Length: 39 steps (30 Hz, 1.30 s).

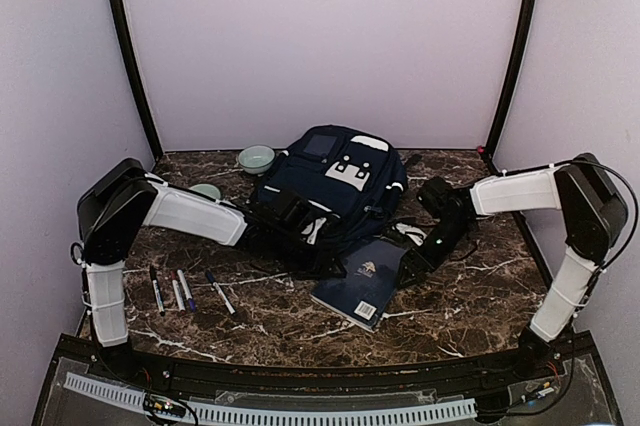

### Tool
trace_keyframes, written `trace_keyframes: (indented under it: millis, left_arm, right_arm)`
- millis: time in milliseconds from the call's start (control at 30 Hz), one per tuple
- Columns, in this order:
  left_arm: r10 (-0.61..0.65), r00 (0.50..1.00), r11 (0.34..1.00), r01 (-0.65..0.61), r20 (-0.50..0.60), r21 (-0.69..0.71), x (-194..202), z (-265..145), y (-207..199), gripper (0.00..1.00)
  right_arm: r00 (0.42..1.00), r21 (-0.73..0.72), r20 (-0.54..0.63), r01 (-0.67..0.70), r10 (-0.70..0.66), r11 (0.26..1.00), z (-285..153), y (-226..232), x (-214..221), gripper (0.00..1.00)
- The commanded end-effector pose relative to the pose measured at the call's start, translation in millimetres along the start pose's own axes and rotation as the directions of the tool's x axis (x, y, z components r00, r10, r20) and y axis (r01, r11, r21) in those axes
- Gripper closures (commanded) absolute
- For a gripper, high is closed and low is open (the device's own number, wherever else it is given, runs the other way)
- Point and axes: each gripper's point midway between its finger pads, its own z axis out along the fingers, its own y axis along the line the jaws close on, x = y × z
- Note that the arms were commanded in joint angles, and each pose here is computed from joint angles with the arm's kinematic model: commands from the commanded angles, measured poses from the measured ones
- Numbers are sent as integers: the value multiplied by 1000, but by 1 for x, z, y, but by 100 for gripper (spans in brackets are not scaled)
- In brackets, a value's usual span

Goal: Pack the student bag
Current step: Adjust the book at the center of the board.

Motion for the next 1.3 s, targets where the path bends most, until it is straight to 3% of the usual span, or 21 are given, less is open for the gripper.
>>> trace_keyframes:
  millis: [0,333,667,867,1100,1267]
  left_arm:
    - [60,998,991,-56,-22,123,0,16,-38,44]
    - [225,972,920,-237,74,311,-19,12,-117,51]
    - [391,913,837,-407,121,366,-23,11,-179,54]
    - [339,925,917,-366,172,159,-44,8,-151,52]
    - [258,932,964,-265,255,-8,-68,-5,-110,49]
    - [198,935,980,-198,293,-30,-72,-15,-88,49]
  right_arm:
    - [999,-65,-8,-53,53,996,10,-4,3,29]
    - [980,-111,59,-181,188,977,-13,-31,2,28]
    - [981,-134,82,-166,178,977,-26,-24,-1,29]
    - [976,-195,126,-149,175,969,-34,-18,-23,30]
    - [974,-271,141,-134,177,953,-30,-14,-61,31]
    - [977,-246,139,-124,161,961,-20,-15,-69,31]
